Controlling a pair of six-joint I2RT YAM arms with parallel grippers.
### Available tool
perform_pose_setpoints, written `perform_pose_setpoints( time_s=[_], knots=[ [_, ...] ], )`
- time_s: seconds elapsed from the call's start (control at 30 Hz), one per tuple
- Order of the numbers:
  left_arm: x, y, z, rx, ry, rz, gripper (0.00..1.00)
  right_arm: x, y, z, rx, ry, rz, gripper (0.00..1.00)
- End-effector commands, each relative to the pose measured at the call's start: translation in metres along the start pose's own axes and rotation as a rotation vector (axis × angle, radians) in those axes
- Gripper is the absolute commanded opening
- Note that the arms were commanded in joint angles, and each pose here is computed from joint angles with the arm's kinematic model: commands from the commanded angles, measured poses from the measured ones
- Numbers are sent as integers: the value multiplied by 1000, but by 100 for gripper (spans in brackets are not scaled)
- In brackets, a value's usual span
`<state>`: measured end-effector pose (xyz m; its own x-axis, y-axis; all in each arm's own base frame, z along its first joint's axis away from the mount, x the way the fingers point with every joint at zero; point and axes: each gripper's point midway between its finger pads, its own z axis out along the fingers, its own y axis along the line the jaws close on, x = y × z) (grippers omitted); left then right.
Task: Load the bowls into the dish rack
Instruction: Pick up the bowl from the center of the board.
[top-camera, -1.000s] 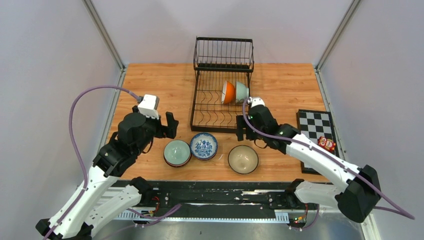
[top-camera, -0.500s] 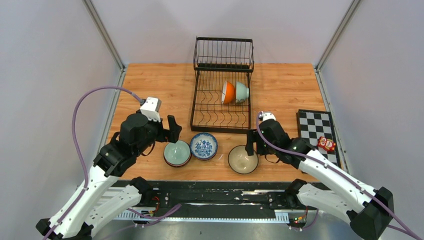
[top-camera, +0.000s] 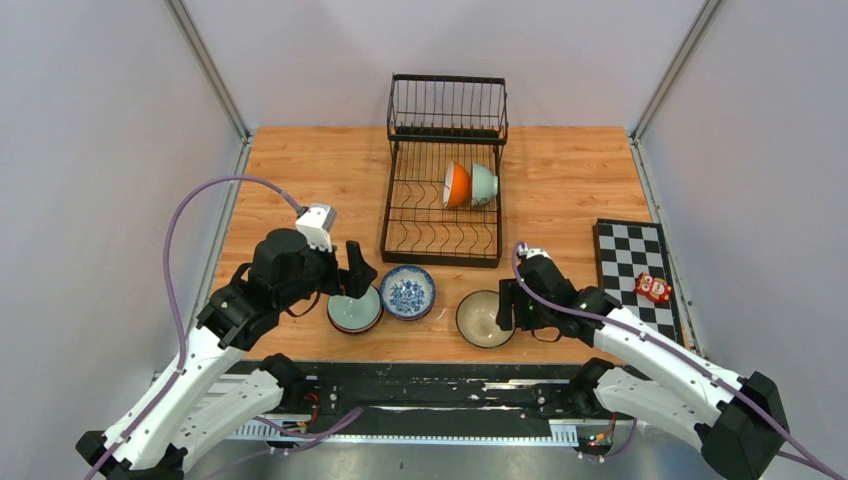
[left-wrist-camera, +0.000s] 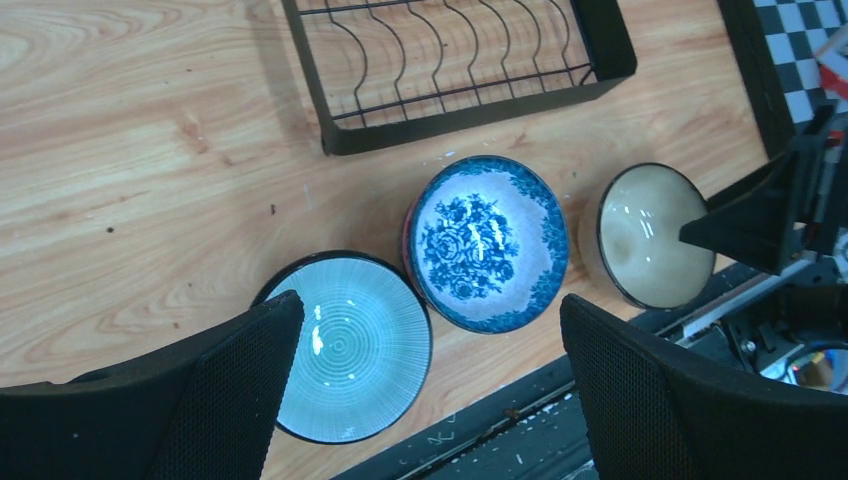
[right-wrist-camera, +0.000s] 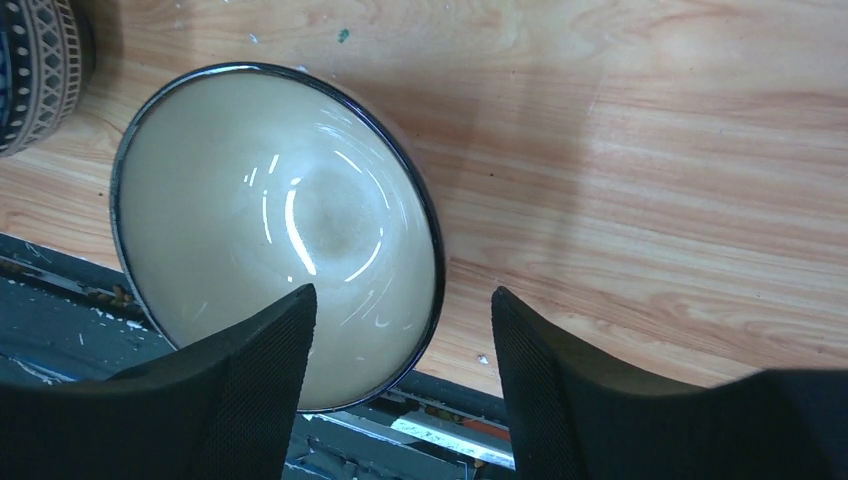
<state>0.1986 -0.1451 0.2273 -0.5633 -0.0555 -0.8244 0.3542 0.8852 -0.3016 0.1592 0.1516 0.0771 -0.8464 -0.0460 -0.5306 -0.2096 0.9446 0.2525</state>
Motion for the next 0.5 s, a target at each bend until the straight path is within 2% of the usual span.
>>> perform_pose_setpoints(
  time_s=[0.0,0.47],
  knots=[
    [-1,-14,1,72,-4,-34,100,16,0,6,-2,51,20,65],
    [16,-31,14,132,49,-42,100,19,-4,21,24,68,18,39]
  ],
)
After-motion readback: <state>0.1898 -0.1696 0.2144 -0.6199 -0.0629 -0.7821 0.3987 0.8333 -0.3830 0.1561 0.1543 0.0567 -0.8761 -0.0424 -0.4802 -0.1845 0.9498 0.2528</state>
